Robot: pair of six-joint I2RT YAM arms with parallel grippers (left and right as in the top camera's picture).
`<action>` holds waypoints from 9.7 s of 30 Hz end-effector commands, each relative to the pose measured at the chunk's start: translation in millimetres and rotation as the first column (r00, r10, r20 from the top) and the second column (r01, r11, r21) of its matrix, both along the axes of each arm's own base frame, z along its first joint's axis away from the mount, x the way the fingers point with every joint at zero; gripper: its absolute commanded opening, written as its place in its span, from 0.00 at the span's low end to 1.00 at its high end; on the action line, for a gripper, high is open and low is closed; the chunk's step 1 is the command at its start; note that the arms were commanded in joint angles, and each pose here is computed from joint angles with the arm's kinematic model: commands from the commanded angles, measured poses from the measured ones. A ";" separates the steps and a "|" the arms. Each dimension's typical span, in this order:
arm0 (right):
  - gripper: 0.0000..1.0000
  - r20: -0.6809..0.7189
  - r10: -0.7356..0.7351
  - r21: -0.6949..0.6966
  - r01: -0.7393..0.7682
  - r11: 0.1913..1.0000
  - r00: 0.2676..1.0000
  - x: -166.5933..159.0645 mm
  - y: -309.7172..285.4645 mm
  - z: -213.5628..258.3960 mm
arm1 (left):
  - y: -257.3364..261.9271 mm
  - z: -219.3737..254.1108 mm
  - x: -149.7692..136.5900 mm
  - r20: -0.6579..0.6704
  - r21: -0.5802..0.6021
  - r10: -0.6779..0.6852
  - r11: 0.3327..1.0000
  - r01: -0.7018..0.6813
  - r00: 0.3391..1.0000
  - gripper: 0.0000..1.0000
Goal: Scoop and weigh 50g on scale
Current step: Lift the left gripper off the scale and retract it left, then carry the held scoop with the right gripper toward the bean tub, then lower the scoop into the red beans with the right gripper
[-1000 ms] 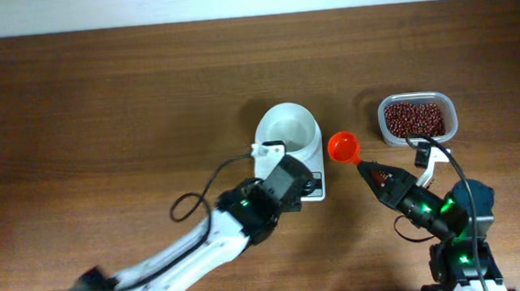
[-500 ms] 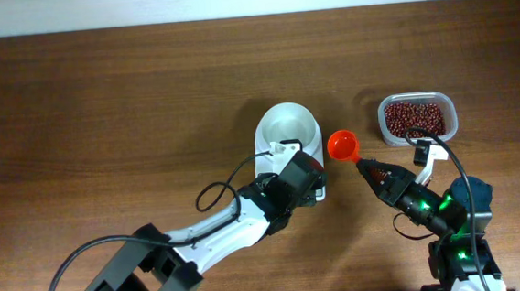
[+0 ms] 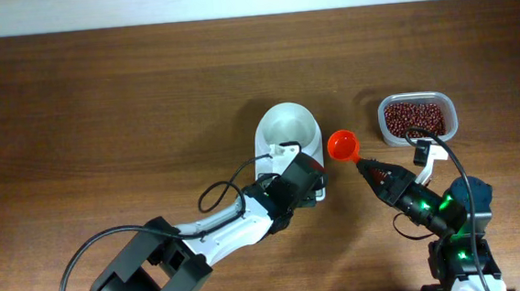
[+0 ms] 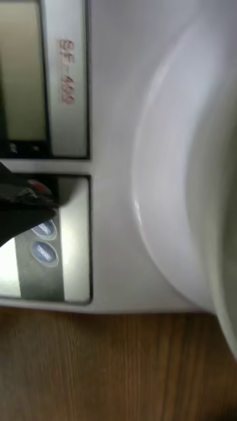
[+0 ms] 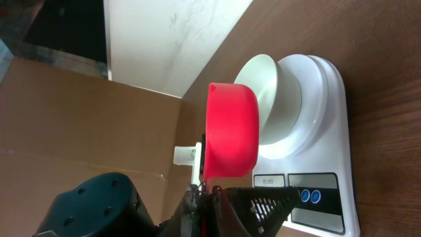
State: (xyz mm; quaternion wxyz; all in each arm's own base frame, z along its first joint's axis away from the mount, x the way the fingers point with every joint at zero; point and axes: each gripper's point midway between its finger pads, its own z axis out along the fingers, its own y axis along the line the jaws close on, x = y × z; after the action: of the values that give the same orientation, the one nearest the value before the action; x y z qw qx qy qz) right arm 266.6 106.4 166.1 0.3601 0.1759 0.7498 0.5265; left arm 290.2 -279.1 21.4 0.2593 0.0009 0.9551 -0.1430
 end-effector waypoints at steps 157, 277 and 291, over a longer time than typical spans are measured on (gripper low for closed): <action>0.04 -0.225 0.127 0.083 -0.111 0.990 0.966 -24.6 15.4 -34.9 | 125.4 230.7 -55.8 0.240 0.268 -0.772 0.636 0.724 0.589 0.99; 0.04 -0.261 -0.144 -0.622 -0.052 0.782 0.954 11.5 -118.1 -15.3 | 135.5 228.6 -52.3 0.162 0.269 -0.799 0.600 0.753 0.579 0.99; 0.04 -0.255 -0.295 -0.825 -0.049 0.563 0.921 49.0 -183.0 65.2 | 135.4 228.6 -52.3 0.163 0.269 -0.799 0.600 0.753 0.579 0.99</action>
State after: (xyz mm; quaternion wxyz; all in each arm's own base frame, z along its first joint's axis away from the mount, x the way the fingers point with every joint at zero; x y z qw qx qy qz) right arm 307.2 -63.8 241.0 0.3099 0.1435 0.9367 0.0769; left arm 236.3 -141.9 243.0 0.2842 0.4552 0.8294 -0.1553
